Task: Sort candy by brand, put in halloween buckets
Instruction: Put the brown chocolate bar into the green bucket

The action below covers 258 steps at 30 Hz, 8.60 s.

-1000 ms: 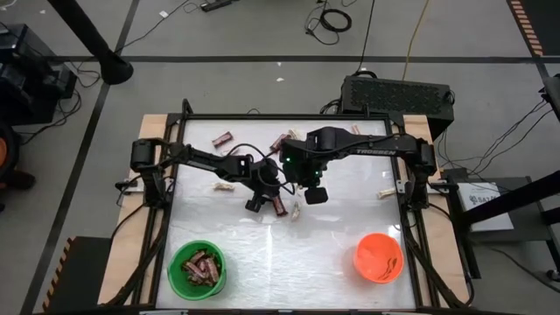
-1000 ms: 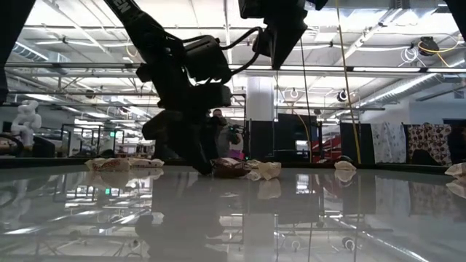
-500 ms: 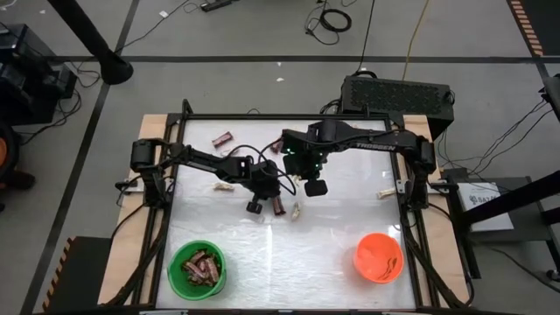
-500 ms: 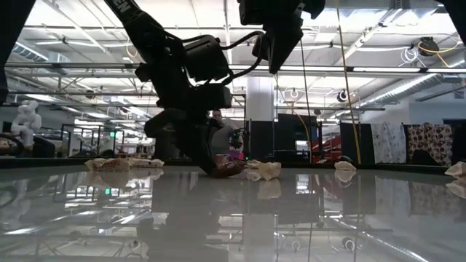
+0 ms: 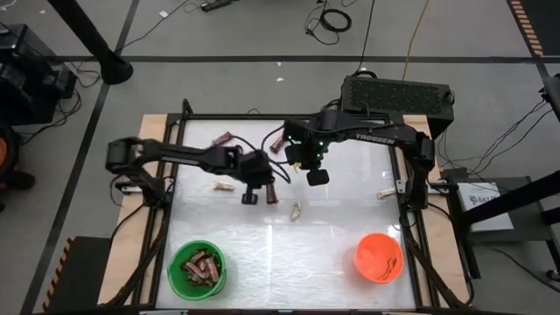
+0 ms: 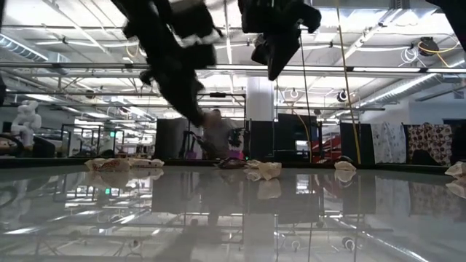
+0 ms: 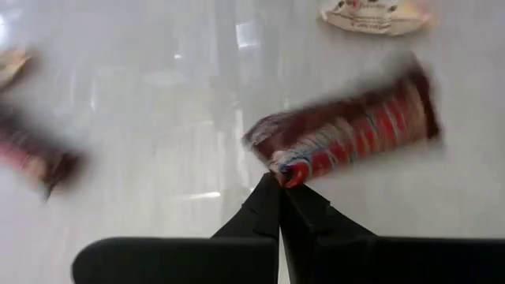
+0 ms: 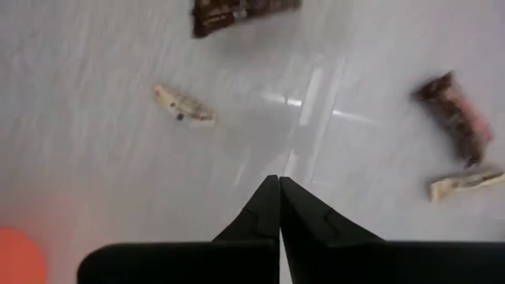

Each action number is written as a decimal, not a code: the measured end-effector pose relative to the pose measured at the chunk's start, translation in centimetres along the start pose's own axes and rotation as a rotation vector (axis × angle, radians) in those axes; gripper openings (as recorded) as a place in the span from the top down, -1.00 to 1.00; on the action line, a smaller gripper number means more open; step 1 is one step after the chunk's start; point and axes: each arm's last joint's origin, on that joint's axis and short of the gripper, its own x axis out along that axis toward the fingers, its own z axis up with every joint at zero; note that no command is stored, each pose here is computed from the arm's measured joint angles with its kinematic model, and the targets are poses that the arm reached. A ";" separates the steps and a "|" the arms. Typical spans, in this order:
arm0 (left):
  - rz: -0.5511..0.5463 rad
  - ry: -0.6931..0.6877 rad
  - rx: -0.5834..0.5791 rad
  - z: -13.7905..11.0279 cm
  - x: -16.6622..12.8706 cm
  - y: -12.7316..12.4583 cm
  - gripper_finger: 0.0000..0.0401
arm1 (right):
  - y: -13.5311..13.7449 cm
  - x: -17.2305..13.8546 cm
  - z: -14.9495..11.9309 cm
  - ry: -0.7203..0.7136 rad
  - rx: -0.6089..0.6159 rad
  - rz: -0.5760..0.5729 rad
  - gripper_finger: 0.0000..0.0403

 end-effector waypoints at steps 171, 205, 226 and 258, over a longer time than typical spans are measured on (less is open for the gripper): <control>0.365 0.430 -1.152 -17.9 -1.7 15.2 0.02 | -1.1 6.2 0.0 -0.170 0.562 0.103 1.00; -0.455 0.183 -0.846 -11.4 -16.8 0.1 1.00 | -4.2 6.0 0.6 -0.344 0.418 -0.005 1.00; -0.770 0.393 -0.453 -6.4 -15.7 -14.8 1.00 | -7.7 5.3 -1.4 -0.363 0.421 -0.067 1.00; -0.685 0.517 -0.263 -6.2 -11.8 -18.1 0.94 | -6.6 5.7 -1.9 -0.260 0.439 -0.022 1.00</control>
